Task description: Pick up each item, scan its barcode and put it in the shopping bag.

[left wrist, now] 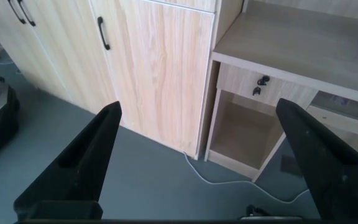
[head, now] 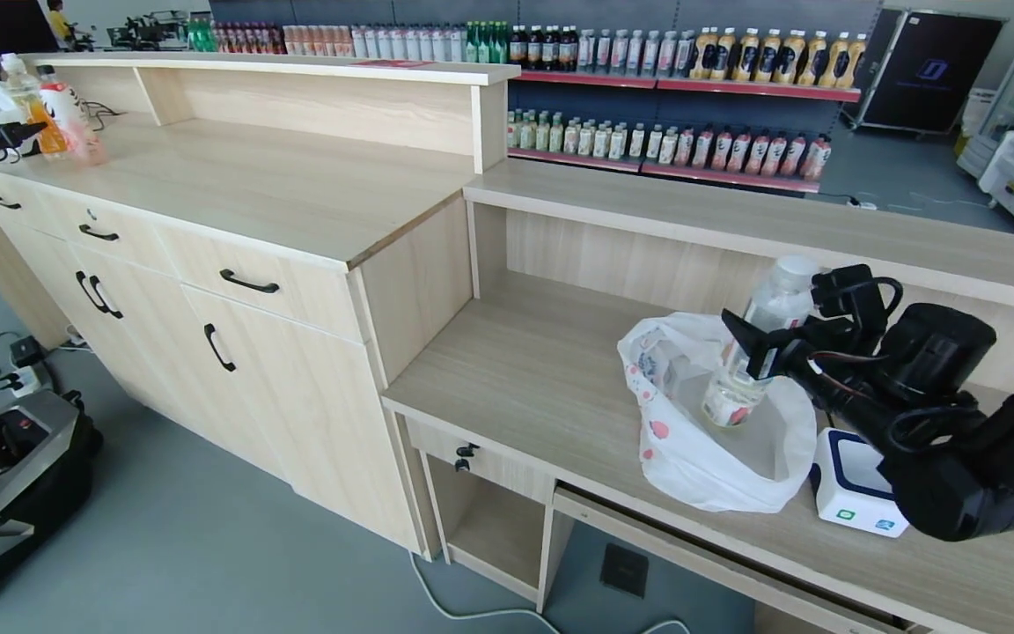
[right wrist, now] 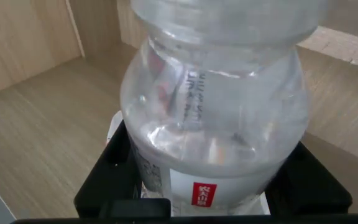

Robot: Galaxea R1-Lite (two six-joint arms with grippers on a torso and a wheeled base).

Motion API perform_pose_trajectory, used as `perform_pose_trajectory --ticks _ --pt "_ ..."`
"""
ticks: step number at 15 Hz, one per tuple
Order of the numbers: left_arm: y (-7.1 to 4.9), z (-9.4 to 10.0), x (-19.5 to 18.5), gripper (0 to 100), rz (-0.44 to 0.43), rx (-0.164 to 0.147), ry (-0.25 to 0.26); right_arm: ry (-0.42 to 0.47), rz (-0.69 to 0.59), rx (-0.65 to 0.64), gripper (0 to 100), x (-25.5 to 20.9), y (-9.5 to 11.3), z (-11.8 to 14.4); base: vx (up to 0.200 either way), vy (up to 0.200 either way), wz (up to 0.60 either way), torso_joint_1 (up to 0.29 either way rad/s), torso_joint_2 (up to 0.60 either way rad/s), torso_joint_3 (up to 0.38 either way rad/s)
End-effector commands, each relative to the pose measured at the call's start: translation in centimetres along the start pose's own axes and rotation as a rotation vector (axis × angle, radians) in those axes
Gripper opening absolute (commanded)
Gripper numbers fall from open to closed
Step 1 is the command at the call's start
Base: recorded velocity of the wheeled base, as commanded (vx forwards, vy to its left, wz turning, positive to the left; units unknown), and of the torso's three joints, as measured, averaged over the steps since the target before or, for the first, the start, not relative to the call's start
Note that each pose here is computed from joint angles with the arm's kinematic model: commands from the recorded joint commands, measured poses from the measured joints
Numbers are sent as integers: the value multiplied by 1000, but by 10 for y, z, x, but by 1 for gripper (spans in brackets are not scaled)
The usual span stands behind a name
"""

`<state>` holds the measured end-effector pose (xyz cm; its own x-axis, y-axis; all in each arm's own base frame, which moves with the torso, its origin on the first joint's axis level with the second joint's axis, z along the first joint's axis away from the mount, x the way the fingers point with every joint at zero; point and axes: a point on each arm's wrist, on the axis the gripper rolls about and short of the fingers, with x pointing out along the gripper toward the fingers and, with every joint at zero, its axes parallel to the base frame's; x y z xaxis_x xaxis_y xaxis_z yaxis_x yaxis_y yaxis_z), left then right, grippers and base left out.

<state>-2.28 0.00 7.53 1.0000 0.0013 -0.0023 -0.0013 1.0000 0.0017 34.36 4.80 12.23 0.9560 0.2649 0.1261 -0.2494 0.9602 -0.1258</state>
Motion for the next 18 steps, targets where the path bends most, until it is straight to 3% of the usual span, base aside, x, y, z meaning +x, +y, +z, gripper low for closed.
perform_pose_trajectory --ticks 1,5,10,18 --pt "0 0 0 100 2 0 -1 72 46 35 0 10 8 -41 0 0 0 0 0 0" --pt "0 0 0 100 2 0 1 102 63 45 0 21 12 -68 0 0 0 0 0 0" --pt "0 0 0 100 0 0 -1 106 117 49 0 28 13 -80 0 0 0 0 0 0" --pt "0 0 0 100 2 0 1 162 83 56 0 28 -1 -106 0 0 0 0 0 0"
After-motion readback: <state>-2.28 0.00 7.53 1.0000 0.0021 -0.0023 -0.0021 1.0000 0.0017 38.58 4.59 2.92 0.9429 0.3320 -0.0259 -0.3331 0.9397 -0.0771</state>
